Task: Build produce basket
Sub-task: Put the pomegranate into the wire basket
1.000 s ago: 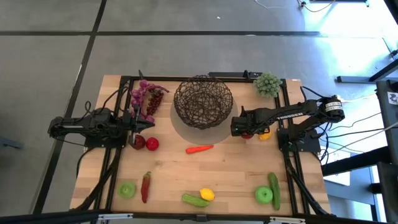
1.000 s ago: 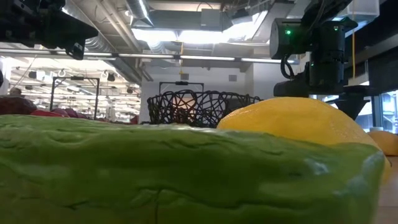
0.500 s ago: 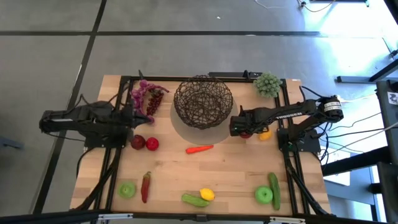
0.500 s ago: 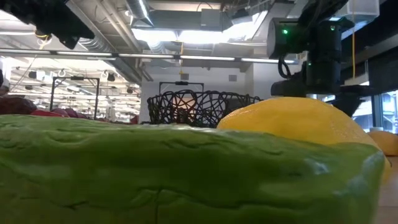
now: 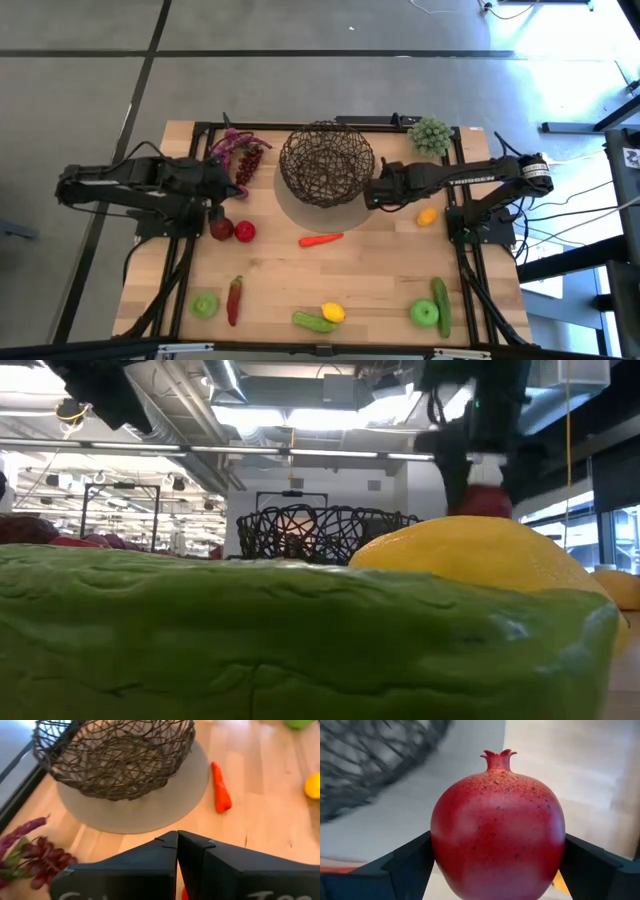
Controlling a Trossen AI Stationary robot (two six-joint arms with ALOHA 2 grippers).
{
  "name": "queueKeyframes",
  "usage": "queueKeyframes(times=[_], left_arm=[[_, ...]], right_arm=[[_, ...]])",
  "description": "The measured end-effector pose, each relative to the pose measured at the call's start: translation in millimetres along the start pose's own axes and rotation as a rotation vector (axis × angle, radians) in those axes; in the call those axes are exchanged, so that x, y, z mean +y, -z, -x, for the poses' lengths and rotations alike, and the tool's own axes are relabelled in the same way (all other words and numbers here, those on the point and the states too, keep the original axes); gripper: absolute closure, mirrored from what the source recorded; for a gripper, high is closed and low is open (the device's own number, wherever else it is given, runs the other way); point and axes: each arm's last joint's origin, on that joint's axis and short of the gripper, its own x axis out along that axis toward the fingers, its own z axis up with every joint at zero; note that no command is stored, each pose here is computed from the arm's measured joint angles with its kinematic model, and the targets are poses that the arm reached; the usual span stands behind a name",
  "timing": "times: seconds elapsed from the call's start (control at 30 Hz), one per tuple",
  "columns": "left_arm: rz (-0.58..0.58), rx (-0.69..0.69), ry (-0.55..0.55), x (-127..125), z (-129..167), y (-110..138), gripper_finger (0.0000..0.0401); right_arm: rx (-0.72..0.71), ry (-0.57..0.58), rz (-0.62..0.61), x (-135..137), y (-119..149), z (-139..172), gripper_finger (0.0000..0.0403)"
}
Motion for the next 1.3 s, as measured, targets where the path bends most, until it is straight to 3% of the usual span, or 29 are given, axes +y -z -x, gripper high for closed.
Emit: queueKeyframes(times=[0.3,0.53,0.7,0.93,1.3], left_arm=[[0.066,0.088,-0.102,-2,2,-24,0.0401],[0.067,0.114,-0.143,-6,-9,-40,0.0401],[0.065,0.122,-0.183,-7,-15,-48,0.0401],[0.088,0.099,-0.209,-3,-12,-57,0.0401],[0.119,0.086,-0.239,3,-10,-61,0.0401]], right_arm=[[-0.153,-0.063,0.027,9,-14,56,0.0048],[-0.339,-0.233,0.11,22,-37,104,0.0048],[-0.453,-0.333,0.167,29,-64,118,0.0048],[-0.436,-0.477,0.218,41,-105,91,0.0048],[-0.292,-0.412,0.252,66,-151,-12,0.0048]])
